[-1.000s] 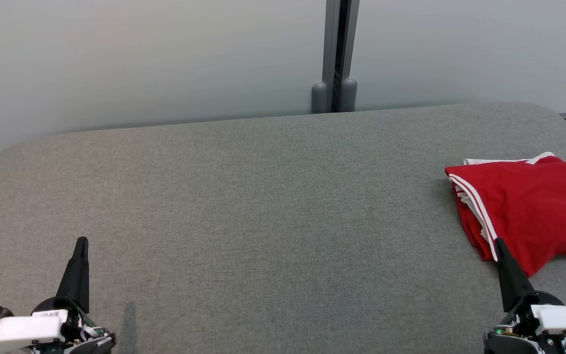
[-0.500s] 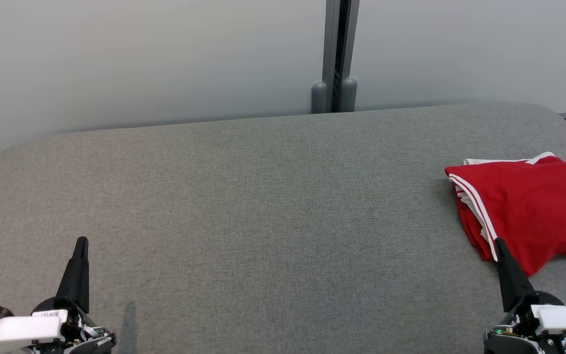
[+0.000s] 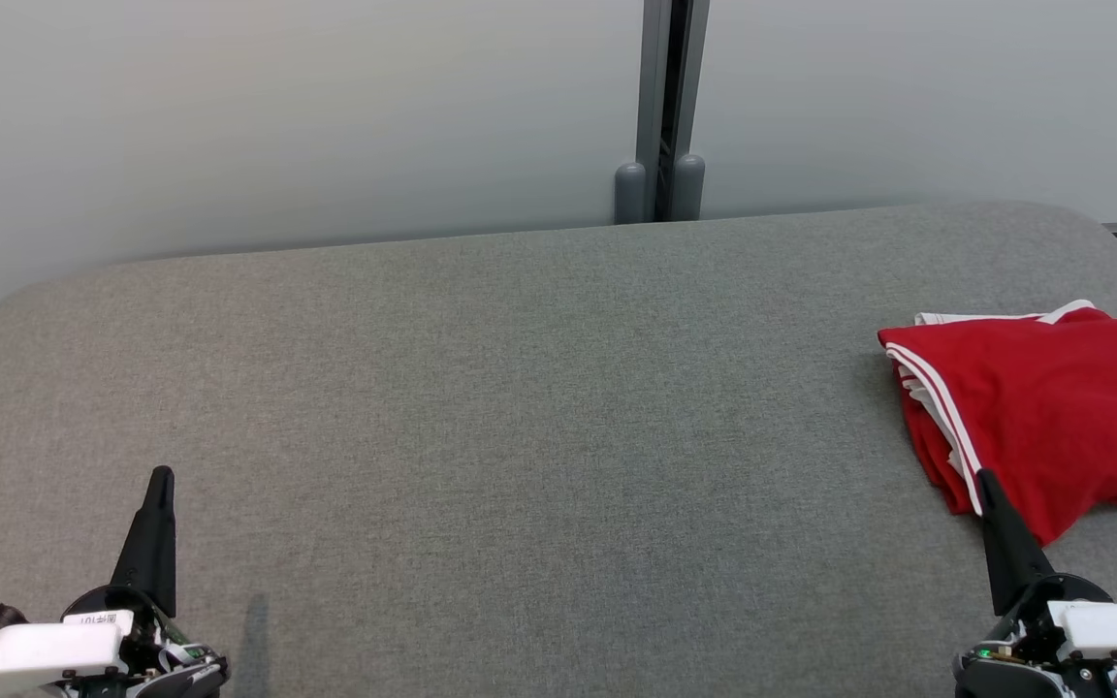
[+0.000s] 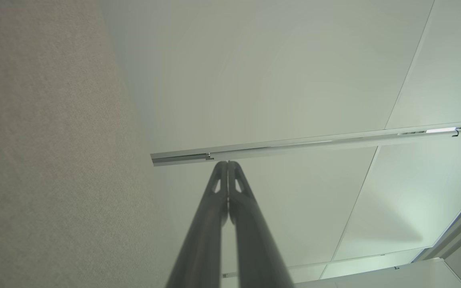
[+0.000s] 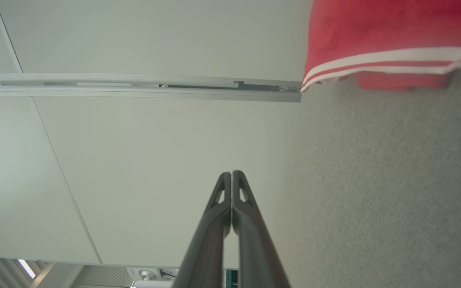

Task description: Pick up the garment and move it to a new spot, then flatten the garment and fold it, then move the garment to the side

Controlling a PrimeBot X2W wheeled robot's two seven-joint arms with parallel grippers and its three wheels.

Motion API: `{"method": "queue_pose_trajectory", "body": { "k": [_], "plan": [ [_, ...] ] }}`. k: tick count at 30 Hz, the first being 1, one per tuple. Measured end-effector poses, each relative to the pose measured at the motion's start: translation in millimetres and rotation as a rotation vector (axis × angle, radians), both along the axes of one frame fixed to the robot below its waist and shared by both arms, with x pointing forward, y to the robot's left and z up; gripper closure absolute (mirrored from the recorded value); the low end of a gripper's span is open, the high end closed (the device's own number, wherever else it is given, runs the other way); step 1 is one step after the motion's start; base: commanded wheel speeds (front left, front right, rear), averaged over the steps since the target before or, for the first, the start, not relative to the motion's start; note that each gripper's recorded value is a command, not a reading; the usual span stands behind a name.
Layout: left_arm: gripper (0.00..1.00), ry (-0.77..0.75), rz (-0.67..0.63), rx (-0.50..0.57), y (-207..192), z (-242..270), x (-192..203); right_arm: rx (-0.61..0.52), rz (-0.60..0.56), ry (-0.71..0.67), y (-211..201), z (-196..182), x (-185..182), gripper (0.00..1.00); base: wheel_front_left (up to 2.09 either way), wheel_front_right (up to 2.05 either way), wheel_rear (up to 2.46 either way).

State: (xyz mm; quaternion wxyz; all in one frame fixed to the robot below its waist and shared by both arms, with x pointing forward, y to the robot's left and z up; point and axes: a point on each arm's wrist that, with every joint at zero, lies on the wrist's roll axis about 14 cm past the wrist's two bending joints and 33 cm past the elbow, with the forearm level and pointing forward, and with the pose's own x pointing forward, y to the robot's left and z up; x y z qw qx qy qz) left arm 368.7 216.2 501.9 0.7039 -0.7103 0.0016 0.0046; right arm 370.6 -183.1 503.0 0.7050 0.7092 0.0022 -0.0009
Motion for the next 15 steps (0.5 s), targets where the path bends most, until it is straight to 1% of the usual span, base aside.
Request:
{"method": "queue_pose_trajectory", "body": {
  "k": [15],
  "plan": [
    [1.00, -0.002, -0.003, 0.001, -0.4, 0.6, 0.4, 0.000, 0.000, 0.000, 0.0, 0.0, 0.0, 1.00, 0.00, 0.00, 0.00]
  ]
}}
